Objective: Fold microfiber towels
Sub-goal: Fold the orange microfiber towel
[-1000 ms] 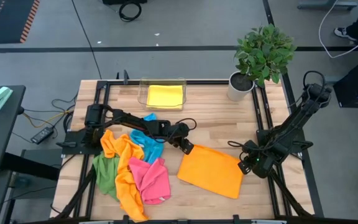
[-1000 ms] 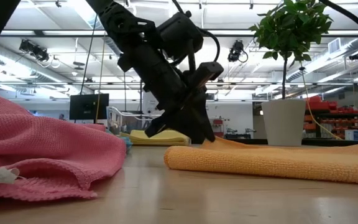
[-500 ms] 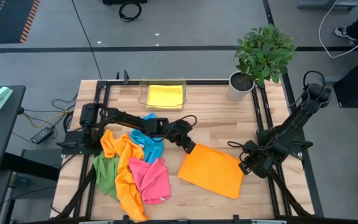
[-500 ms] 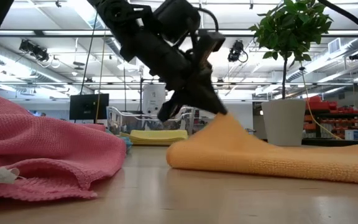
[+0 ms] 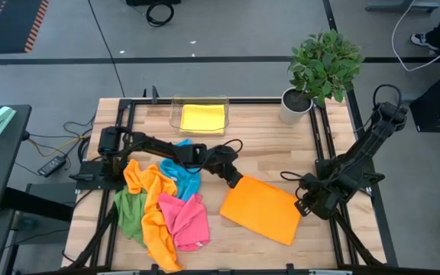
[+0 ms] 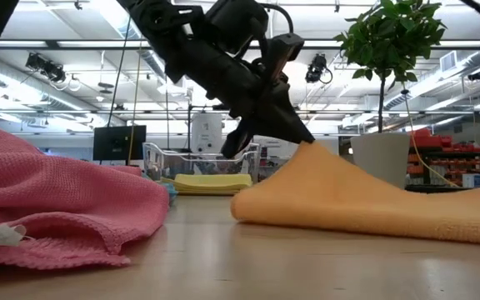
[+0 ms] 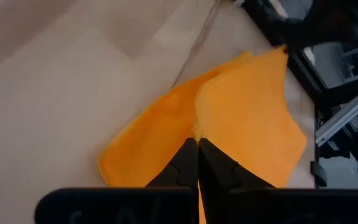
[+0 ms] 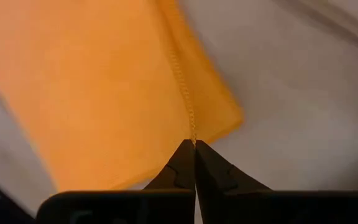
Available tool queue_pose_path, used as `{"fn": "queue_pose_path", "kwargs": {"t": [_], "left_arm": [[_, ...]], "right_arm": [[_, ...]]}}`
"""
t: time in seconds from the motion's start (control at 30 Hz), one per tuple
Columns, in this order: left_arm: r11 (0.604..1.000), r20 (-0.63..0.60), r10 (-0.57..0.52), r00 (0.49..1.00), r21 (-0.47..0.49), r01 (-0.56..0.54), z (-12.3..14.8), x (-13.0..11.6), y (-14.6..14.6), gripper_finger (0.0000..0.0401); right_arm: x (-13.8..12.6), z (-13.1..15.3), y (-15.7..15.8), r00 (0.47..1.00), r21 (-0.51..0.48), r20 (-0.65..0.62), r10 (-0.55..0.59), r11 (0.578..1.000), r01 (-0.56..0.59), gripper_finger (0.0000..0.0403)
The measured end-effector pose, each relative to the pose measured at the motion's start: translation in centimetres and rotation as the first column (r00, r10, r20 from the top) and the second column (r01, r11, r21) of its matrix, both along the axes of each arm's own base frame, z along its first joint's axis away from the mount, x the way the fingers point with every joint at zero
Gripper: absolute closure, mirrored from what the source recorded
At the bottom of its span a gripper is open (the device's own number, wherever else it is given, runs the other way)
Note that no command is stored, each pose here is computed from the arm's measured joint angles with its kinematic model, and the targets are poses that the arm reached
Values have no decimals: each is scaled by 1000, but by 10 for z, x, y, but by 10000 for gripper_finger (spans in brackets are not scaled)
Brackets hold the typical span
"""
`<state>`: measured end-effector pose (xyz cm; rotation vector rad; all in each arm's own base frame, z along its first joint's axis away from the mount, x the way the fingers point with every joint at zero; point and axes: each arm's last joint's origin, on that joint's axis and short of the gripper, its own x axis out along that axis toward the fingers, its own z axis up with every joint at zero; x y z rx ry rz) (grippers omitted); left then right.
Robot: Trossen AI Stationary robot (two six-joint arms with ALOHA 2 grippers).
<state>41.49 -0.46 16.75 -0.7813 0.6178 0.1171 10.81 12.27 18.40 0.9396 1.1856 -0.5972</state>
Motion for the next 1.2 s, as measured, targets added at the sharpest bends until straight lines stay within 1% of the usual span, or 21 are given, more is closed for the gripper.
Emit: {"fn": "queue_pose_path", "kwargs": {"t": [0.13,0.2,0.33,0.5,0.6,0.77,0.8,0.87,0.93,1.0,1.07,1.13,1.2], "left_arm": [[1000,64,-14,998,20,12,5,3,0,392],[1000,81,-13,997,21,12,6,4,0,394],[1000,55,7,998,28,-8,1,4,5,395],[999,11,33,999,28,-33,-14,5,12,372],[999,-26,46,999,11,-46,-17,3,13,350],[998,-72,62,995,8,-61,-19,0,20,305],[998,-79,65,995,0,-65,-19,0,22,297],[996,-86,68,994,-43,-72,-19,-1,27,282],[991,-88,47,995,-123,-58,-17,-2,30,269],[976,-90,-24,996,-219,3,-16,-2,25,258],[948,-104,-106,989,-310,69,-16,-3,11,252],[940,-125,-146,981,-326,98,-17,-4,-3,249],[963,-143,-132,981,-251,93,-19,-5,-13,250]], "right_arm": [[2,11,2,1000,7,4,0,1000,-1,400],[0,14,1,1000,-9,-22,-3,1000,3,401],[-6,14,-4,993,-27,-121,-14,1000,11,401],[-8,7,-6,989,-40,-150,-9,999,3,400],[-8,4,-7,990,-51,-142,-13,999,6,383],[-10,1,-9,988,-69,-150,-26,998,16,327],[-10,1,-10,988,-77,-155,-28,997,16,316],[-11,0,-11,986,-98,-161,-34,995,18,294],[-12,1,-12,986,-99,-161,-42,995,26,276],[-11,2,-11,987,-91,-153,-50,995,37,261],[-9,4,-8,992,-79,-118,-44,996,35,252],[-8,5,-7,996,-94,-81,-43,995,35,248],[-7,6,-8,998,-121,-41,-49,992,44,246]]}}
